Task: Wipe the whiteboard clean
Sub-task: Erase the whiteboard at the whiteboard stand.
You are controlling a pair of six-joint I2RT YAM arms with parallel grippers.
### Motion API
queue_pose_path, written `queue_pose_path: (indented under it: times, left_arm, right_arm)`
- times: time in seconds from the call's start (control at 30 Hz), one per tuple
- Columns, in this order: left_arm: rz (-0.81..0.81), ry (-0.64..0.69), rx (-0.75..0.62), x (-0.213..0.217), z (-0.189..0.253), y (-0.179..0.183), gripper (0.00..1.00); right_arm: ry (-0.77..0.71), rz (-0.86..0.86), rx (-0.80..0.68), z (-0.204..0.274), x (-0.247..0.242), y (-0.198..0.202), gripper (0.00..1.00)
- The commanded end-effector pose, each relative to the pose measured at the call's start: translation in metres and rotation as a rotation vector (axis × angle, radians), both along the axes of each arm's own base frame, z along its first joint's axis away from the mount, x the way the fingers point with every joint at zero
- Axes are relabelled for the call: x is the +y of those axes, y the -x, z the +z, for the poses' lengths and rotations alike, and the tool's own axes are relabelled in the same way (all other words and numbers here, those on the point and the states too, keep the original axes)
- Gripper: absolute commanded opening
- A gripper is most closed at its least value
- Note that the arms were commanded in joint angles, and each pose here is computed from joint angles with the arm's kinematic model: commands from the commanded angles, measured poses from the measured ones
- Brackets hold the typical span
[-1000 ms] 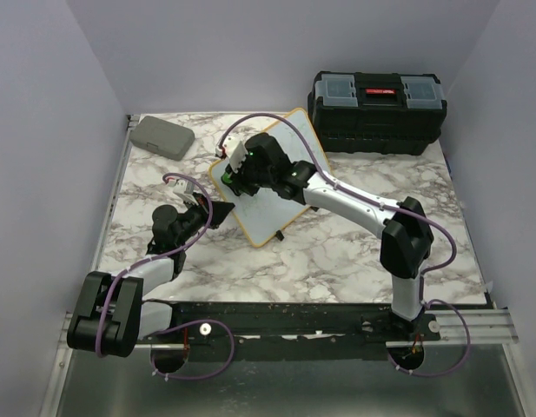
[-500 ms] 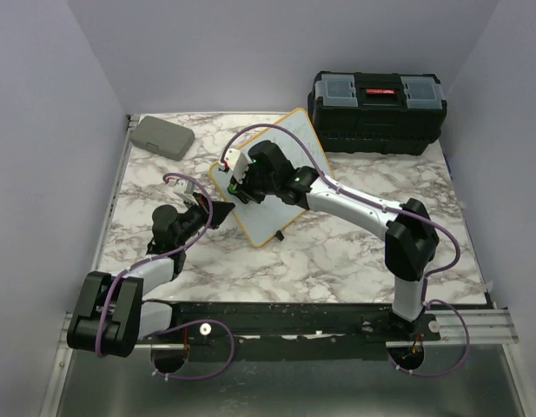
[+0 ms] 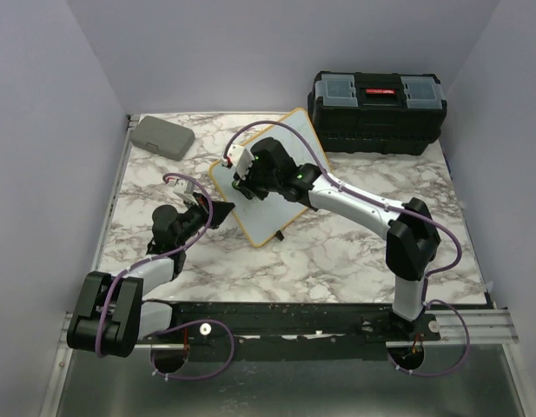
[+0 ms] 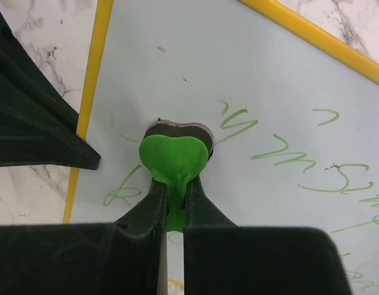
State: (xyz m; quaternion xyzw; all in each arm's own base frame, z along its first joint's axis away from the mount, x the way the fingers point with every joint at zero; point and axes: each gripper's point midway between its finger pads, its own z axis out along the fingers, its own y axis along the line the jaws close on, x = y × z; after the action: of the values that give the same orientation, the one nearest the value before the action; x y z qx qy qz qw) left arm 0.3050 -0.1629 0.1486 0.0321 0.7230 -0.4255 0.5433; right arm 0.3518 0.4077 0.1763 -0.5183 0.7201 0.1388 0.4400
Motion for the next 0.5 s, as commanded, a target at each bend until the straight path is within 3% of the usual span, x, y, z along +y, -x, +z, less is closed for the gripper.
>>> queue_pose_path:
  times: [0.0, 0.27, 0.47]
  left_arm:
    - [-0.076, -0.046, -0.066, -0.009, 0.005, 0.007, 0.00]
    - [-0.077, -0.048, -0.066, -0.009, 0.005, 0.007, 0.00]
    - [-0.080, -0.046, -0.064, -0.010, 0.003, 0.007, 0.00]
  right_arm:
    - [0.044, 0.148, 0.102, -0.019, 0.003, 0.025, 0.01]
    - [0.116, 0.224, 0.087, -0.029, 0.011, 0.044, 0.01]
    - [0.178, 0.028, -0.046, -0.026, -0.009, 0.007, 0.01]
